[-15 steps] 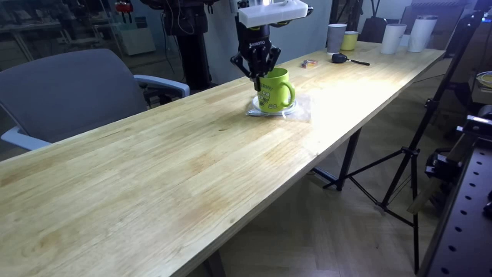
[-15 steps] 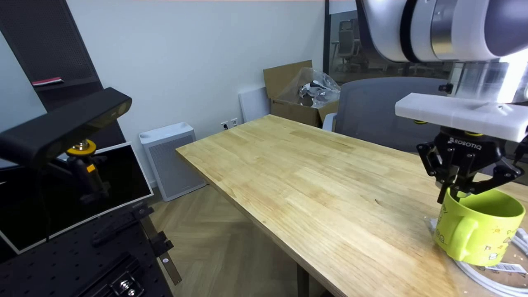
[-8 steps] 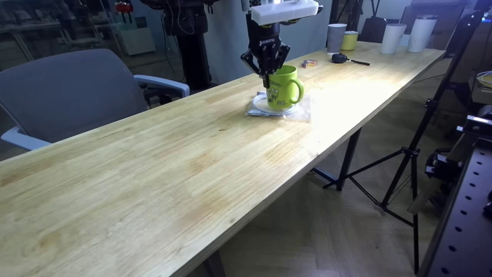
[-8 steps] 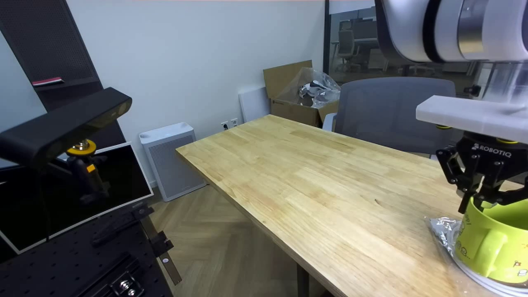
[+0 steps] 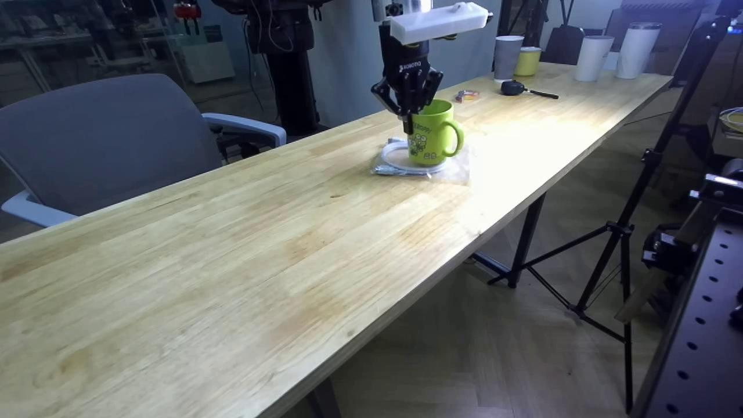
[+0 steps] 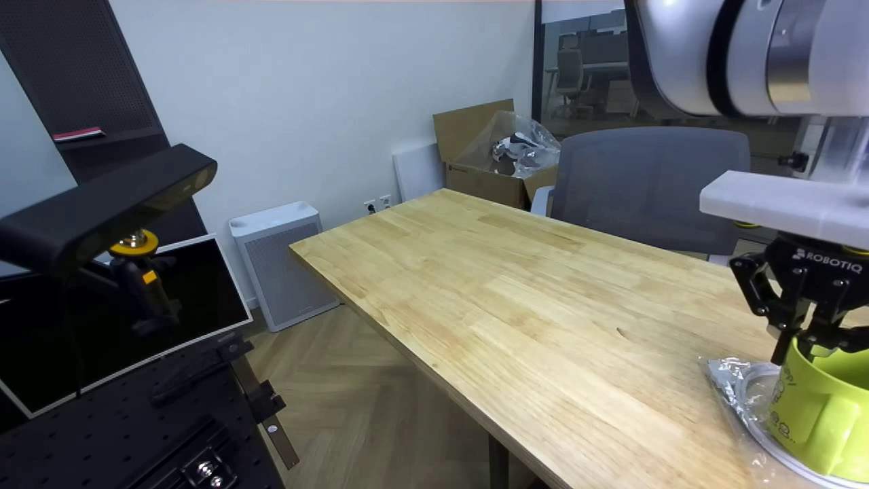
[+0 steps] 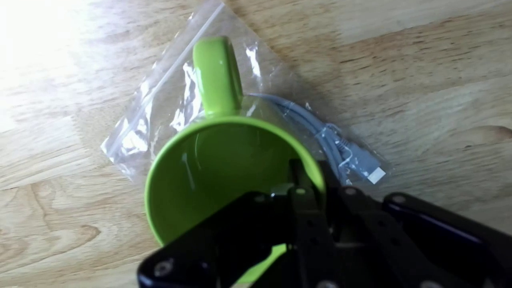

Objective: Put the mug on the plastic

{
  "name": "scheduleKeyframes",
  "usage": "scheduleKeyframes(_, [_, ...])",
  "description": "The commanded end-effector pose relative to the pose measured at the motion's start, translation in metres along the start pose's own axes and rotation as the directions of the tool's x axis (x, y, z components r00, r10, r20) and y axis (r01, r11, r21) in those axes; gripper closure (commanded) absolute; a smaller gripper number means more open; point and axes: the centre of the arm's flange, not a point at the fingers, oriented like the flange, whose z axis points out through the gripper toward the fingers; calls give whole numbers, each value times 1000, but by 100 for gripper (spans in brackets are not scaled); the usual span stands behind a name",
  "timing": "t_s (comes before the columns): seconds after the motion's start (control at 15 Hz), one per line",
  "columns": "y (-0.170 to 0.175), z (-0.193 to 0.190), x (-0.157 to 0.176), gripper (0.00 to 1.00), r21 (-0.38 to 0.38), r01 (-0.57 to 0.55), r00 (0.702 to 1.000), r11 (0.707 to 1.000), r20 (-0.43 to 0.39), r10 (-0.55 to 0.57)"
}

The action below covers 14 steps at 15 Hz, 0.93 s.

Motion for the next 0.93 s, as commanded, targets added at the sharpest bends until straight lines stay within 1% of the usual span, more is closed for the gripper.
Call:
scheduleKeyframes(0.0, [4, 2, 1, 98, -17, 21, 1000, 1000, -22, -22])
scheduleKeyframes(0.07, [4, 4, 0, 98, -19, 24, 999, 1000, -21, -25])
scheduleKeyframes(0.13, [4, 7, -1, 66, -19, 25, 999, 999, -19, -26])
scheduleKeyframes(0.2, [4, 7, 0, 64, -21, 27, 999, 999, -22, -28])
scheduleKeyframes(0.53, [3, 4, 1, 32, -24, 27, 1000, 999, -16, -27])
scheduleKeyframes(0.6, [2, 2, 2, 24, -24, 25, 1000, 999, -11, -26])
scheduleKeyframes(0.73, [-1, -7, 8, 10, -32, 19, 1000, 999, -3, -19])
scheduleKeyframes(0.8, [-2, -12, 11, 4, -35, 19, 1000, 999, -4, -19])
scheduleKeyframes(0.87, [-5, -20, 15, 1, -40, 20, 1000, 999, -5, -20])
